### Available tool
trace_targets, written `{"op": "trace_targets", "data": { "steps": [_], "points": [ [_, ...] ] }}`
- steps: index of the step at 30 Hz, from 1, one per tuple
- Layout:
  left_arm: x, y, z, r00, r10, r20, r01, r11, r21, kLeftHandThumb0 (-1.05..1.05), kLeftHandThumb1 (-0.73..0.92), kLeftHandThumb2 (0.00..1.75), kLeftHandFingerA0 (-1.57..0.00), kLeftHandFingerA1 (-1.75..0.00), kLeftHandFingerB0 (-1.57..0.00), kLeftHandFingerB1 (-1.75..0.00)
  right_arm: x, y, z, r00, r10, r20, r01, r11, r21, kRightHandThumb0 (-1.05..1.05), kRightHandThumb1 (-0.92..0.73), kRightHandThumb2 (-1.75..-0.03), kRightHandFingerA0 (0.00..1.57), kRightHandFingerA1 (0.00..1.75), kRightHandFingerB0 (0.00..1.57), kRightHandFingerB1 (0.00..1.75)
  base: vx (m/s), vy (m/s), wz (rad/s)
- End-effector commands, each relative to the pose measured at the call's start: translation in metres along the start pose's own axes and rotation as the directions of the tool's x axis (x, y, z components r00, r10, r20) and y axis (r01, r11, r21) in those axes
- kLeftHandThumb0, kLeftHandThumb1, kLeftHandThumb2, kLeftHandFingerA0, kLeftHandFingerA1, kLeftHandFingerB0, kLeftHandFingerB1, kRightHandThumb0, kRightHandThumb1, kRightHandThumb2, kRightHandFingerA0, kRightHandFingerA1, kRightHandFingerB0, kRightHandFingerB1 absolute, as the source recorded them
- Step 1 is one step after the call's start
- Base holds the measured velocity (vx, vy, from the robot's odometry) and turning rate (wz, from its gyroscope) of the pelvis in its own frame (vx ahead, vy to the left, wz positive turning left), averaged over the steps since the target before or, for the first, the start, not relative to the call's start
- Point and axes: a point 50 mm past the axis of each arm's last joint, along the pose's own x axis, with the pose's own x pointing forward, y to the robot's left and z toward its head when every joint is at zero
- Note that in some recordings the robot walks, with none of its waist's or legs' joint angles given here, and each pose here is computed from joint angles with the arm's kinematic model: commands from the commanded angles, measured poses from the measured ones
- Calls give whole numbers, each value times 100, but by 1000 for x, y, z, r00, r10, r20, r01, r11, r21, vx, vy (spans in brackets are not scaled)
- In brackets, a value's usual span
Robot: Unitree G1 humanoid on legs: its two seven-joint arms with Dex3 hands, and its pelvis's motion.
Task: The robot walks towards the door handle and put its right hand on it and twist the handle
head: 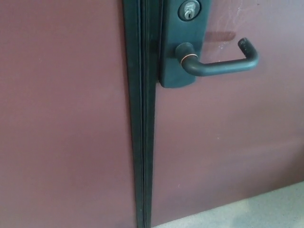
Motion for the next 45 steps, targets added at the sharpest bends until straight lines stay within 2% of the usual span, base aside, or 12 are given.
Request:
{"op": "trace_targets", "data": {
  "steps": [1, 9, 13, 15, 16, 21, 22, 28, 30, 31, 37, 45],
  "points": [
    [-3, -1, -12, 1000, -1, -21, 2, 1000, 20, -47, 53, 81, -57, -59, -35, -48, -39, -79, 63, 904, -209, 374, 163, 975, 150, -40, -58, -58, 50, 41, 43, 37, 0, 0, 0],
    [-1, -2, -8, 1000, 9, -18, -8, 1000, 26, -47, 53, 81, -59, -60, -37, -49, -104, -123, 215, 503, -96, 859, 131, 991, 34, -77, -57, -59, 47, 50, 44, 36, 0, 0, 0],
    [-1, -2, -8, 1000, 8, -18, -8, 1000, 26, -47, 53, 81, -59, -60, -37, -49, -108, -122, 222, 493, -79, 866, 124, 992, 20, -77, -57, -59, 47, 50, 44, 36, 0, 0, 0],
    [0, 2, 3, 1000, 12, 5, -12, 1000, 9, -45, 53, 83, -56, -59, -35, -49, -118, -115, 276, 375, 52, 925, 99, 991, -95, -80, -43, -85, 43, 54, 35, 43, 0, 0, 0],
    [0, 2, 3, 1000, 13, 5, -14, 1000, 6, -46, 53, 83, -57, -59, -37, -50, -121, -114, 283, 362, 74, 929, 99, 988, -117, -79, -53, -58, 47, 45, 41, 33, 0, 0, 0],
    [1, 3, 7, 1000, 23, 15, -23, 1000, 4, -46, 53, 83, -57, -60, -38, -50, -151, -103, 333, 284, 231, 930, 119, 954, -273, -68, -47, -59, 40, 43, 33, 34, 0, 0, 0],
    [1, 2, 5, 1000, 21, 10, -21, 1000, 11, -46, 53, 83, -58, -60, -38, -50, -156, -101, 339, 280, 259, 924, 123, 945, -302, -59, -39, -81, 38, 55, 21, 43, 0, 0, 0],
    [3, 4, 15, 999, 17, 36, -17, 1000, -9, -39, 65, 59, -63, -48, -44, -37, -169, -88, 389, 234, 400, 886, 127, 891, -436, -58, -41, -79, 36, 52, 20, 41, 0, 0, 0],
    [2, 3, 14, 999, 13, 35, -12, 1000, -10, -39, 65, 59, -63, -48, -44, -37, -170, -83, 397, 234, 434, 870, 121, 875, -469, -57, -40, -80, 37, 53, 19, 41, 0, 0, 0],
    [3, 2, 14, 999, 12, 36, -12, 1000, -8, -45, 53, 82, -57, -58, -38, -49, -170, -79, 402, 234, 455, 859, 121, 863, -491, -60, -51, -56, 38, 38, 30, 31, 0, 0, 0],
    [2, 2, 13, 999, 9, 37, -9, 1000, -6, -39, 63, 59, -64, -48, -43, -37, -172, -49, 427, 296, 618, 729, 82, 743, -664, -59, -51, -56, 40, 39, 30, 32, 0, 0, 0],
    [2, 4, 10, 1000, 15, 24, -16, 1000, 5, -46, 53, 82, -57, -58, -38, -49, -159, -15, 444, 422, 741, 522, 3, 575, -818, -57, -39, -80, 39, 53, 25, 44, 0, 0, 0]
  ]
}}
